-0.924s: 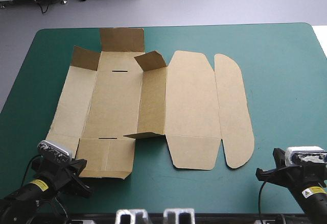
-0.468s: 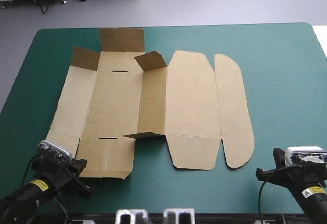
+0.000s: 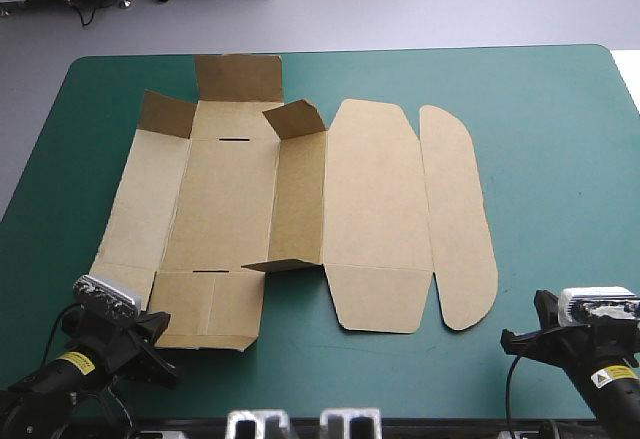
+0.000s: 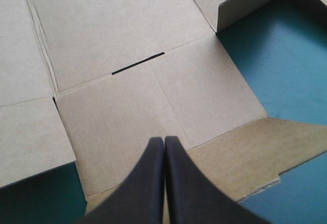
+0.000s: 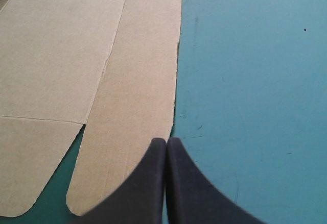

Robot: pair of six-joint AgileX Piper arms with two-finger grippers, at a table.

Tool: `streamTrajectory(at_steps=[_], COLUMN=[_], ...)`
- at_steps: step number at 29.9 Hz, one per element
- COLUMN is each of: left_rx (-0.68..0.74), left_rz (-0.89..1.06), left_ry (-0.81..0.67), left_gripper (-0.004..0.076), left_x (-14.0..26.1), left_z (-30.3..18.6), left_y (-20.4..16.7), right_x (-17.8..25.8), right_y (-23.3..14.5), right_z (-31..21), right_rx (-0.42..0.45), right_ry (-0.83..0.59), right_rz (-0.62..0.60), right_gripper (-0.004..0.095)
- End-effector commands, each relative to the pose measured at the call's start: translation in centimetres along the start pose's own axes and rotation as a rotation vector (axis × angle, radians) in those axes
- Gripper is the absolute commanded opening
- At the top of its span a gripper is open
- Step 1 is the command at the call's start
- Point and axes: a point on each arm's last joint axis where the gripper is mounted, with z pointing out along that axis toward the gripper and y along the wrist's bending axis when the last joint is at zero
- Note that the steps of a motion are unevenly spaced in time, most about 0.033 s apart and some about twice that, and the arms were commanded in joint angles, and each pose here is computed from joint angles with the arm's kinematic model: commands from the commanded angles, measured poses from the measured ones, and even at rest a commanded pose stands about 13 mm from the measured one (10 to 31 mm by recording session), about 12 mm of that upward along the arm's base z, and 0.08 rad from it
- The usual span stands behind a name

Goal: Fold the box

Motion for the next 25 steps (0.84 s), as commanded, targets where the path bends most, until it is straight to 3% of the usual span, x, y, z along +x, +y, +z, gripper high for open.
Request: streamTrajectory(at_steps=[1,5,13,25], left_rx=[-0.010,-0.038,-0.095,-0.260], left_rz=[-0.046,-0.069,-0.041,-0.114], left_ry=[-0.089,-0.156,-0.195,0.122], left_gripper=[-0.0010,-0.0010,-0.0010,-0.0010], left_x=[-1.3,-3.3,-12.9,-20.7], left_z=[-0.5,-1.9,-4.9,5.6], left_y=[0.1,0.4,2.4,9.5], right_x=[-1.3,-1.3,-1.3,-1.3], right_y=[0.0,0.0,0.0,0.0], right_z=[-0.3,-0.3,-0.3,-0.3], right_rx=[0.004,0.004,0.004,0.004], right_ry=[-0.084,-0.084,-0.084,-0.084], right_rz=[0.010,0.010,0.010,0.010], right_gripper=[-0.0020,-0.0020,-0.0019,-0.0020])
